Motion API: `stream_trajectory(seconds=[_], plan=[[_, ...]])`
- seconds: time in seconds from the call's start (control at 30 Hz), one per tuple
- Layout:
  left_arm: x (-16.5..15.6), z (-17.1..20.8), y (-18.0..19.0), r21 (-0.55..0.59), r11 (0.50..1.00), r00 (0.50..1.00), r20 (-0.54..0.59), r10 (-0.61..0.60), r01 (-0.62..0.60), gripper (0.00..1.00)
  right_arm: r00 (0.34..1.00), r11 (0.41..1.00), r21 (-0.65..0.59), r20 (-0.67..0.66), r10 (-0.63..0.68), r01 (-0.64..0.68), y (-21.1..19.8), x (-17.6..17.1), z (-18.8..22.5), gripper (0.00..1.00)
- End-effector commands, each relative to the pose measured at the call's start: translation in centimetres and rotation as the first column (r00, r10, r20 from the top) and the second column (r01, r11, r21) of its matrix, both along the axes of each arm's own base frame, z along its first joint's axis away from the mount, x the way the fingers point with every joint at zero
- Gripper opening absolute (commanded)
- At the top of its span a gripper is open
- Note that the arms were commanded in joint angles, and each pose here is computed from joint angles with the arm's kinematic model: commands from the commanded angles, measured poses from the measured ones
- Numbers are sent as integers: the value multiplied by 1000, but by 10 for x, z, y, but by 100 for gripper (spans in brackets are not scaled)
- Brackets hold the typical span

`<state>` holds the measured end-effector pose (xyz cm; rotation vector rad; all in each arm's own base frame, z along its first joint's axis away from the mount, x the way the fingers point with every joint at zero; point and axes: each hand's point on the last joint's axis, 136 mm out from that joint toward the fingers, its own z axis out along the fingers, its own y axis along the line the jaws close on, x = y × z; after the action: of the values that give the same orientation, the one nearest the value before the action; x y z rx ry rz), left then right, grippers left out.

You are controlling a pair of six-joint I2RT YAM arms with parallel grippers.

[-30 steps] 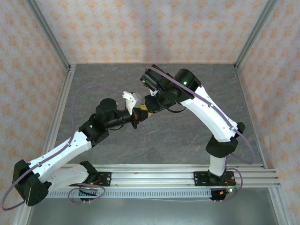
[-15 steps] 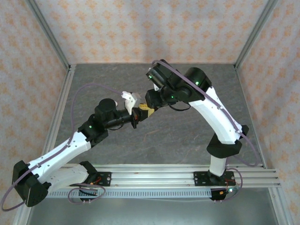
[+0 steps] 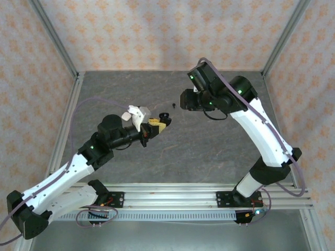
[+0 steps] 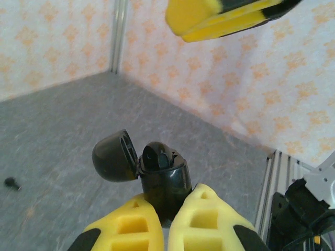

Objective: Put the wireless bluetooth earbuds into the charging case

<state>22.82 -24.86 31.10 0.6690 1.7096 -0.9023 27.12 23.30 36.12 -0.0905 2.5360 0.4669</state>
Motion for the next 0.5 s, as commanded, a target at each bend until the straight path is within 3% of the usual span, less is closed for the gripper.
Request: stream_trajectory(seconds=[0.0,0.47], plan=[[-7,-23,16,89,995,996,-76,56,-49,0,999,995,89,-31,-33,36,10,28,-15,40],[-14,-36,50,149,972,970,-139,202,-181,0,976,998,24,-213,-45,51,28,154,-141,40]])
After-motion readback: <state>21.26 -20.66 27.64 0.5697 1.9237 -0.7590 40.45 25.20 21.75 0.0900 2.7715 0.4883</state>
